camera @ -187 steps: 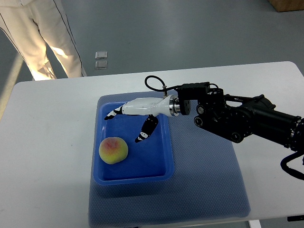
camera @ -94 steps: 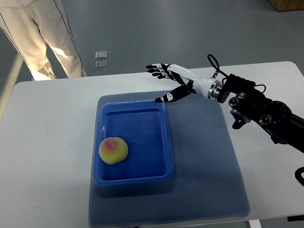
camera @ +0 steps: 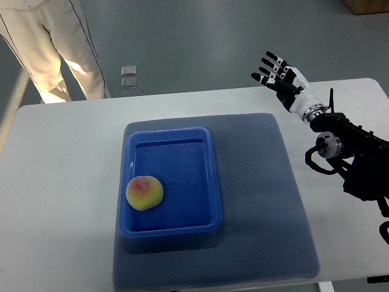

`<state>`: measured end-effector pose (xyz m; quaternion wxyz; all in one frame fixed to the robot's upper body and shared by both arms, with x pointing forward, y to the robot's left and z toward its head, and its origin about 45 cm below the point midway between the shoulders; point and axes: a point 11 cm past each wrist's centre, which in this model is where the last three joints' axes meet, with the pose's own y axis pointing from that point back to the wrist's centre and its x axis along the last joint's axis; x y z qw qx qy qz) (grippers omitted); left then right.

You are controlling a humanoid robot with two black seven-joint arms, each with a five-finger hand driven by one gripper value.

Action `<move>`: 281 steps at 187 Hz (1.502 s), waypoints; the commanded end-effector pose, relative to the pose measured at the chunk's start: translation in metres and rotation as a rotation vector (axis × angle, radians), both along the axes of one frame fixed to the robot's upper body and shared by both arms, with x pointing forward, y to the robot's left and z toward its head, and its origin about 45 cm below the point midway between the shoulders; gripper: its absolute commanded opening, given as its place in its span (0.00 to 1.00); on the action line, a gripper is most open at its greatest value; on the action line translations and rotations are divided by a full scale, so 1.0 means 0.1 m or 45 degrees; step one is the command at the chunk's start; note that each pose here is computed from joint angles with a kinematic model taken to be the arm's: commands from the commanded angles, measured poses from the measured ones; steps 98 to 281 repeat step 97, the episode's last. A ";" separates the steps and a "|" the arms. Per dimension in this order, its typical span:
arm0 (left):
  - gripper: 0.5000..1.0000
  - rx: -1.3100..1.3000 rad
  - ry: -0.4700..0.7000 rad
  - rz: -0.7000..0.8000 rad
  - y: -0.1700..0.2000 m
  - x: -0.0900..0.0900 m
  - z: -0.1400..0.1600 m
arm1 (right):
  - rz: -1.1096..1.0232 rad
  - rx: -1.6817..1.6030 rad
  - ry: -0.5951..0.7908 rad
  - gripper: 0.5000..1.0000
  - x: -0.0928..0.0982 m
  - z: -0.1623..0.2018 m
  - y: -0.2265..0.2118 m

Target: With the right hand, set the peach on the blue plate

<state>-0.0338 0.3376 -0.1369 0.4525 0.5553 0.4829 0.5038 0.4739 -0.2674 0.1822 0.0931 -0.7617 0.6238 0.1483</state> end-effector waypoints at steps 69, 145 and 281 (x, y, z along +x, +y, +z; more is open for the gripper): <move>1.00 0.000 0.000 0.000 0.00 0.00 0.00 | -0.155 0.070 0.018 0.86 -0.09 -0.18 -0.09; 1.00 0.000 0.000 0.000 0.00 0.00 0.00 | -0.173 0.080 -0.012 0.86 -0.12 -0.21 -0.09; 1.00 0.000 0.000 0.000 0.00 0.00 0.00 | -0.173 0.080 -0.012 0.86 -0.12 -0.21 -0.09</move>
